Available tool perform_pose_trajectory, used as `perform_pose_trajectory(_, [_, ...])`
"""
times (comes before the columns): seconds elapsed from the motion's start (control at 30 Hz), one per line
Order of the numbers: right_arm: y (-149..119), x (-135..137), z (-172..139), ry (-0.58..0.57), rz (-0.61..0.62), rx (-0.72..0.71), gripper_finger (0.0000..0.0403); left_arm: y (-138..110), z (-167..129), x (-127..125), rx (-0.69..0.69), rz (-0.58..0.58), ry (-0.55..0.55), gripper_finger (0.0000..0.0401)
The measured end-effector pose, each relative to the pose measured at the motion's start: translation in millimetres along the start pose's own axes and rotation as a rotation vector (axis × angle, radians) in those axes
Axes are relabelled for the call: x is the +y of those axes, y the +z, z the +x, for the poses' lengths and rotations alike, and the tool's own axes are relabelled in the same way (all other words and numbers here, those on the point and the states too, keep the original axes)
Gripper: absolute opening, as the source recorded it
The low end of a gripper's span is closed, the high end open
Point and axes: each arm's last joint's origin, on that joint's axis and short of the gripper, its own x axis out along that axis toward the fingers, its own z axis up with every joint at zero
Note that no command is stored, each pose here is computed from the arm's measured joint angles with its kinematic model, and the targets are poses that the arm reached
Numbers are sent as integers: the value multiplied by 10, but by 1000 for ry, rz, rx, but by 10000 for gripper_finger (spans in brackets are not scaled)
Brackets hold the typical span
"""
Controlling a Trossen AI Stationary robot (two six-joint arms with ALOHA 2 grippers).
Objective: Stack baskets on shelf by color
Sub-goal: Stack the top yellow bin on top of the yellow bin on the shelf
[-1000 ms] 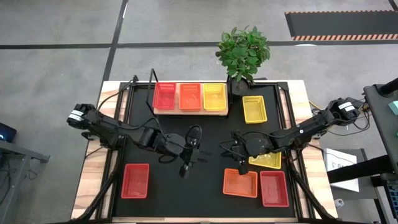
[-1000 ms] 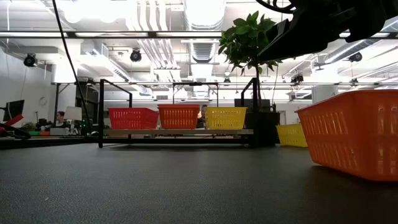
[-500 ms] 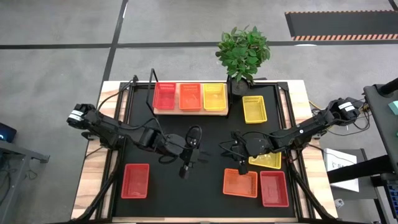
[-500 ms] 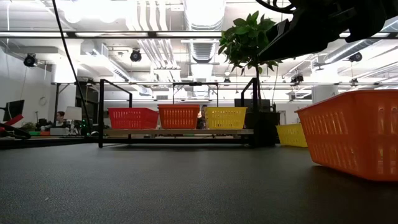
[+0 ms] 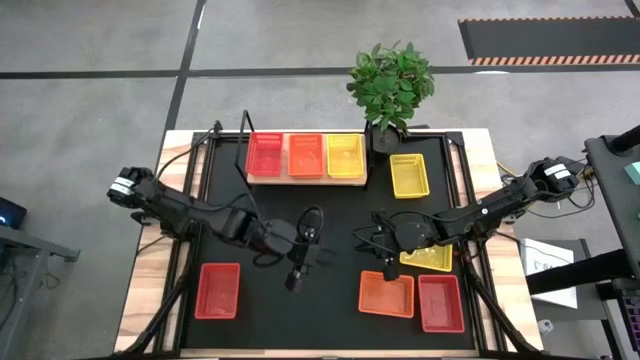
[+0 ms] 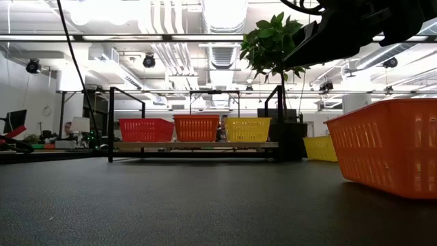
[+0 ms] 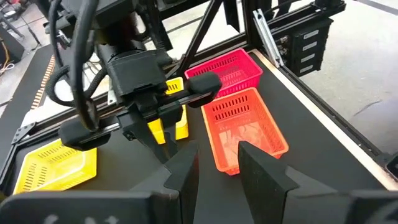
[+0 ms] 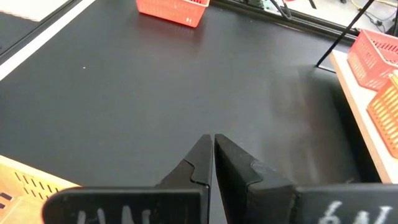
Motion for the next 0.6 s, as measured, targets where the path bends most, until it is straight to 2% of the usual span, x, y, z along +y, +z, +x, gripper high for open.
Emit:
perform_pose_trajectory(0.2, [20, -2, 0, -2, -8, -20, 9, 29, -57, 4, -13, 9, 0, 96])
perform_pose_trajectory(0.33, [29, -3, 0, -2, 0, -30, 9, 34, -79, 10, -13, 55, 1, 96])
perform_pose_trajectory(0.6, [37, -2, -1, -1, 68, -38, 9, -42, -95, -82, 76, 39, -41, 96])
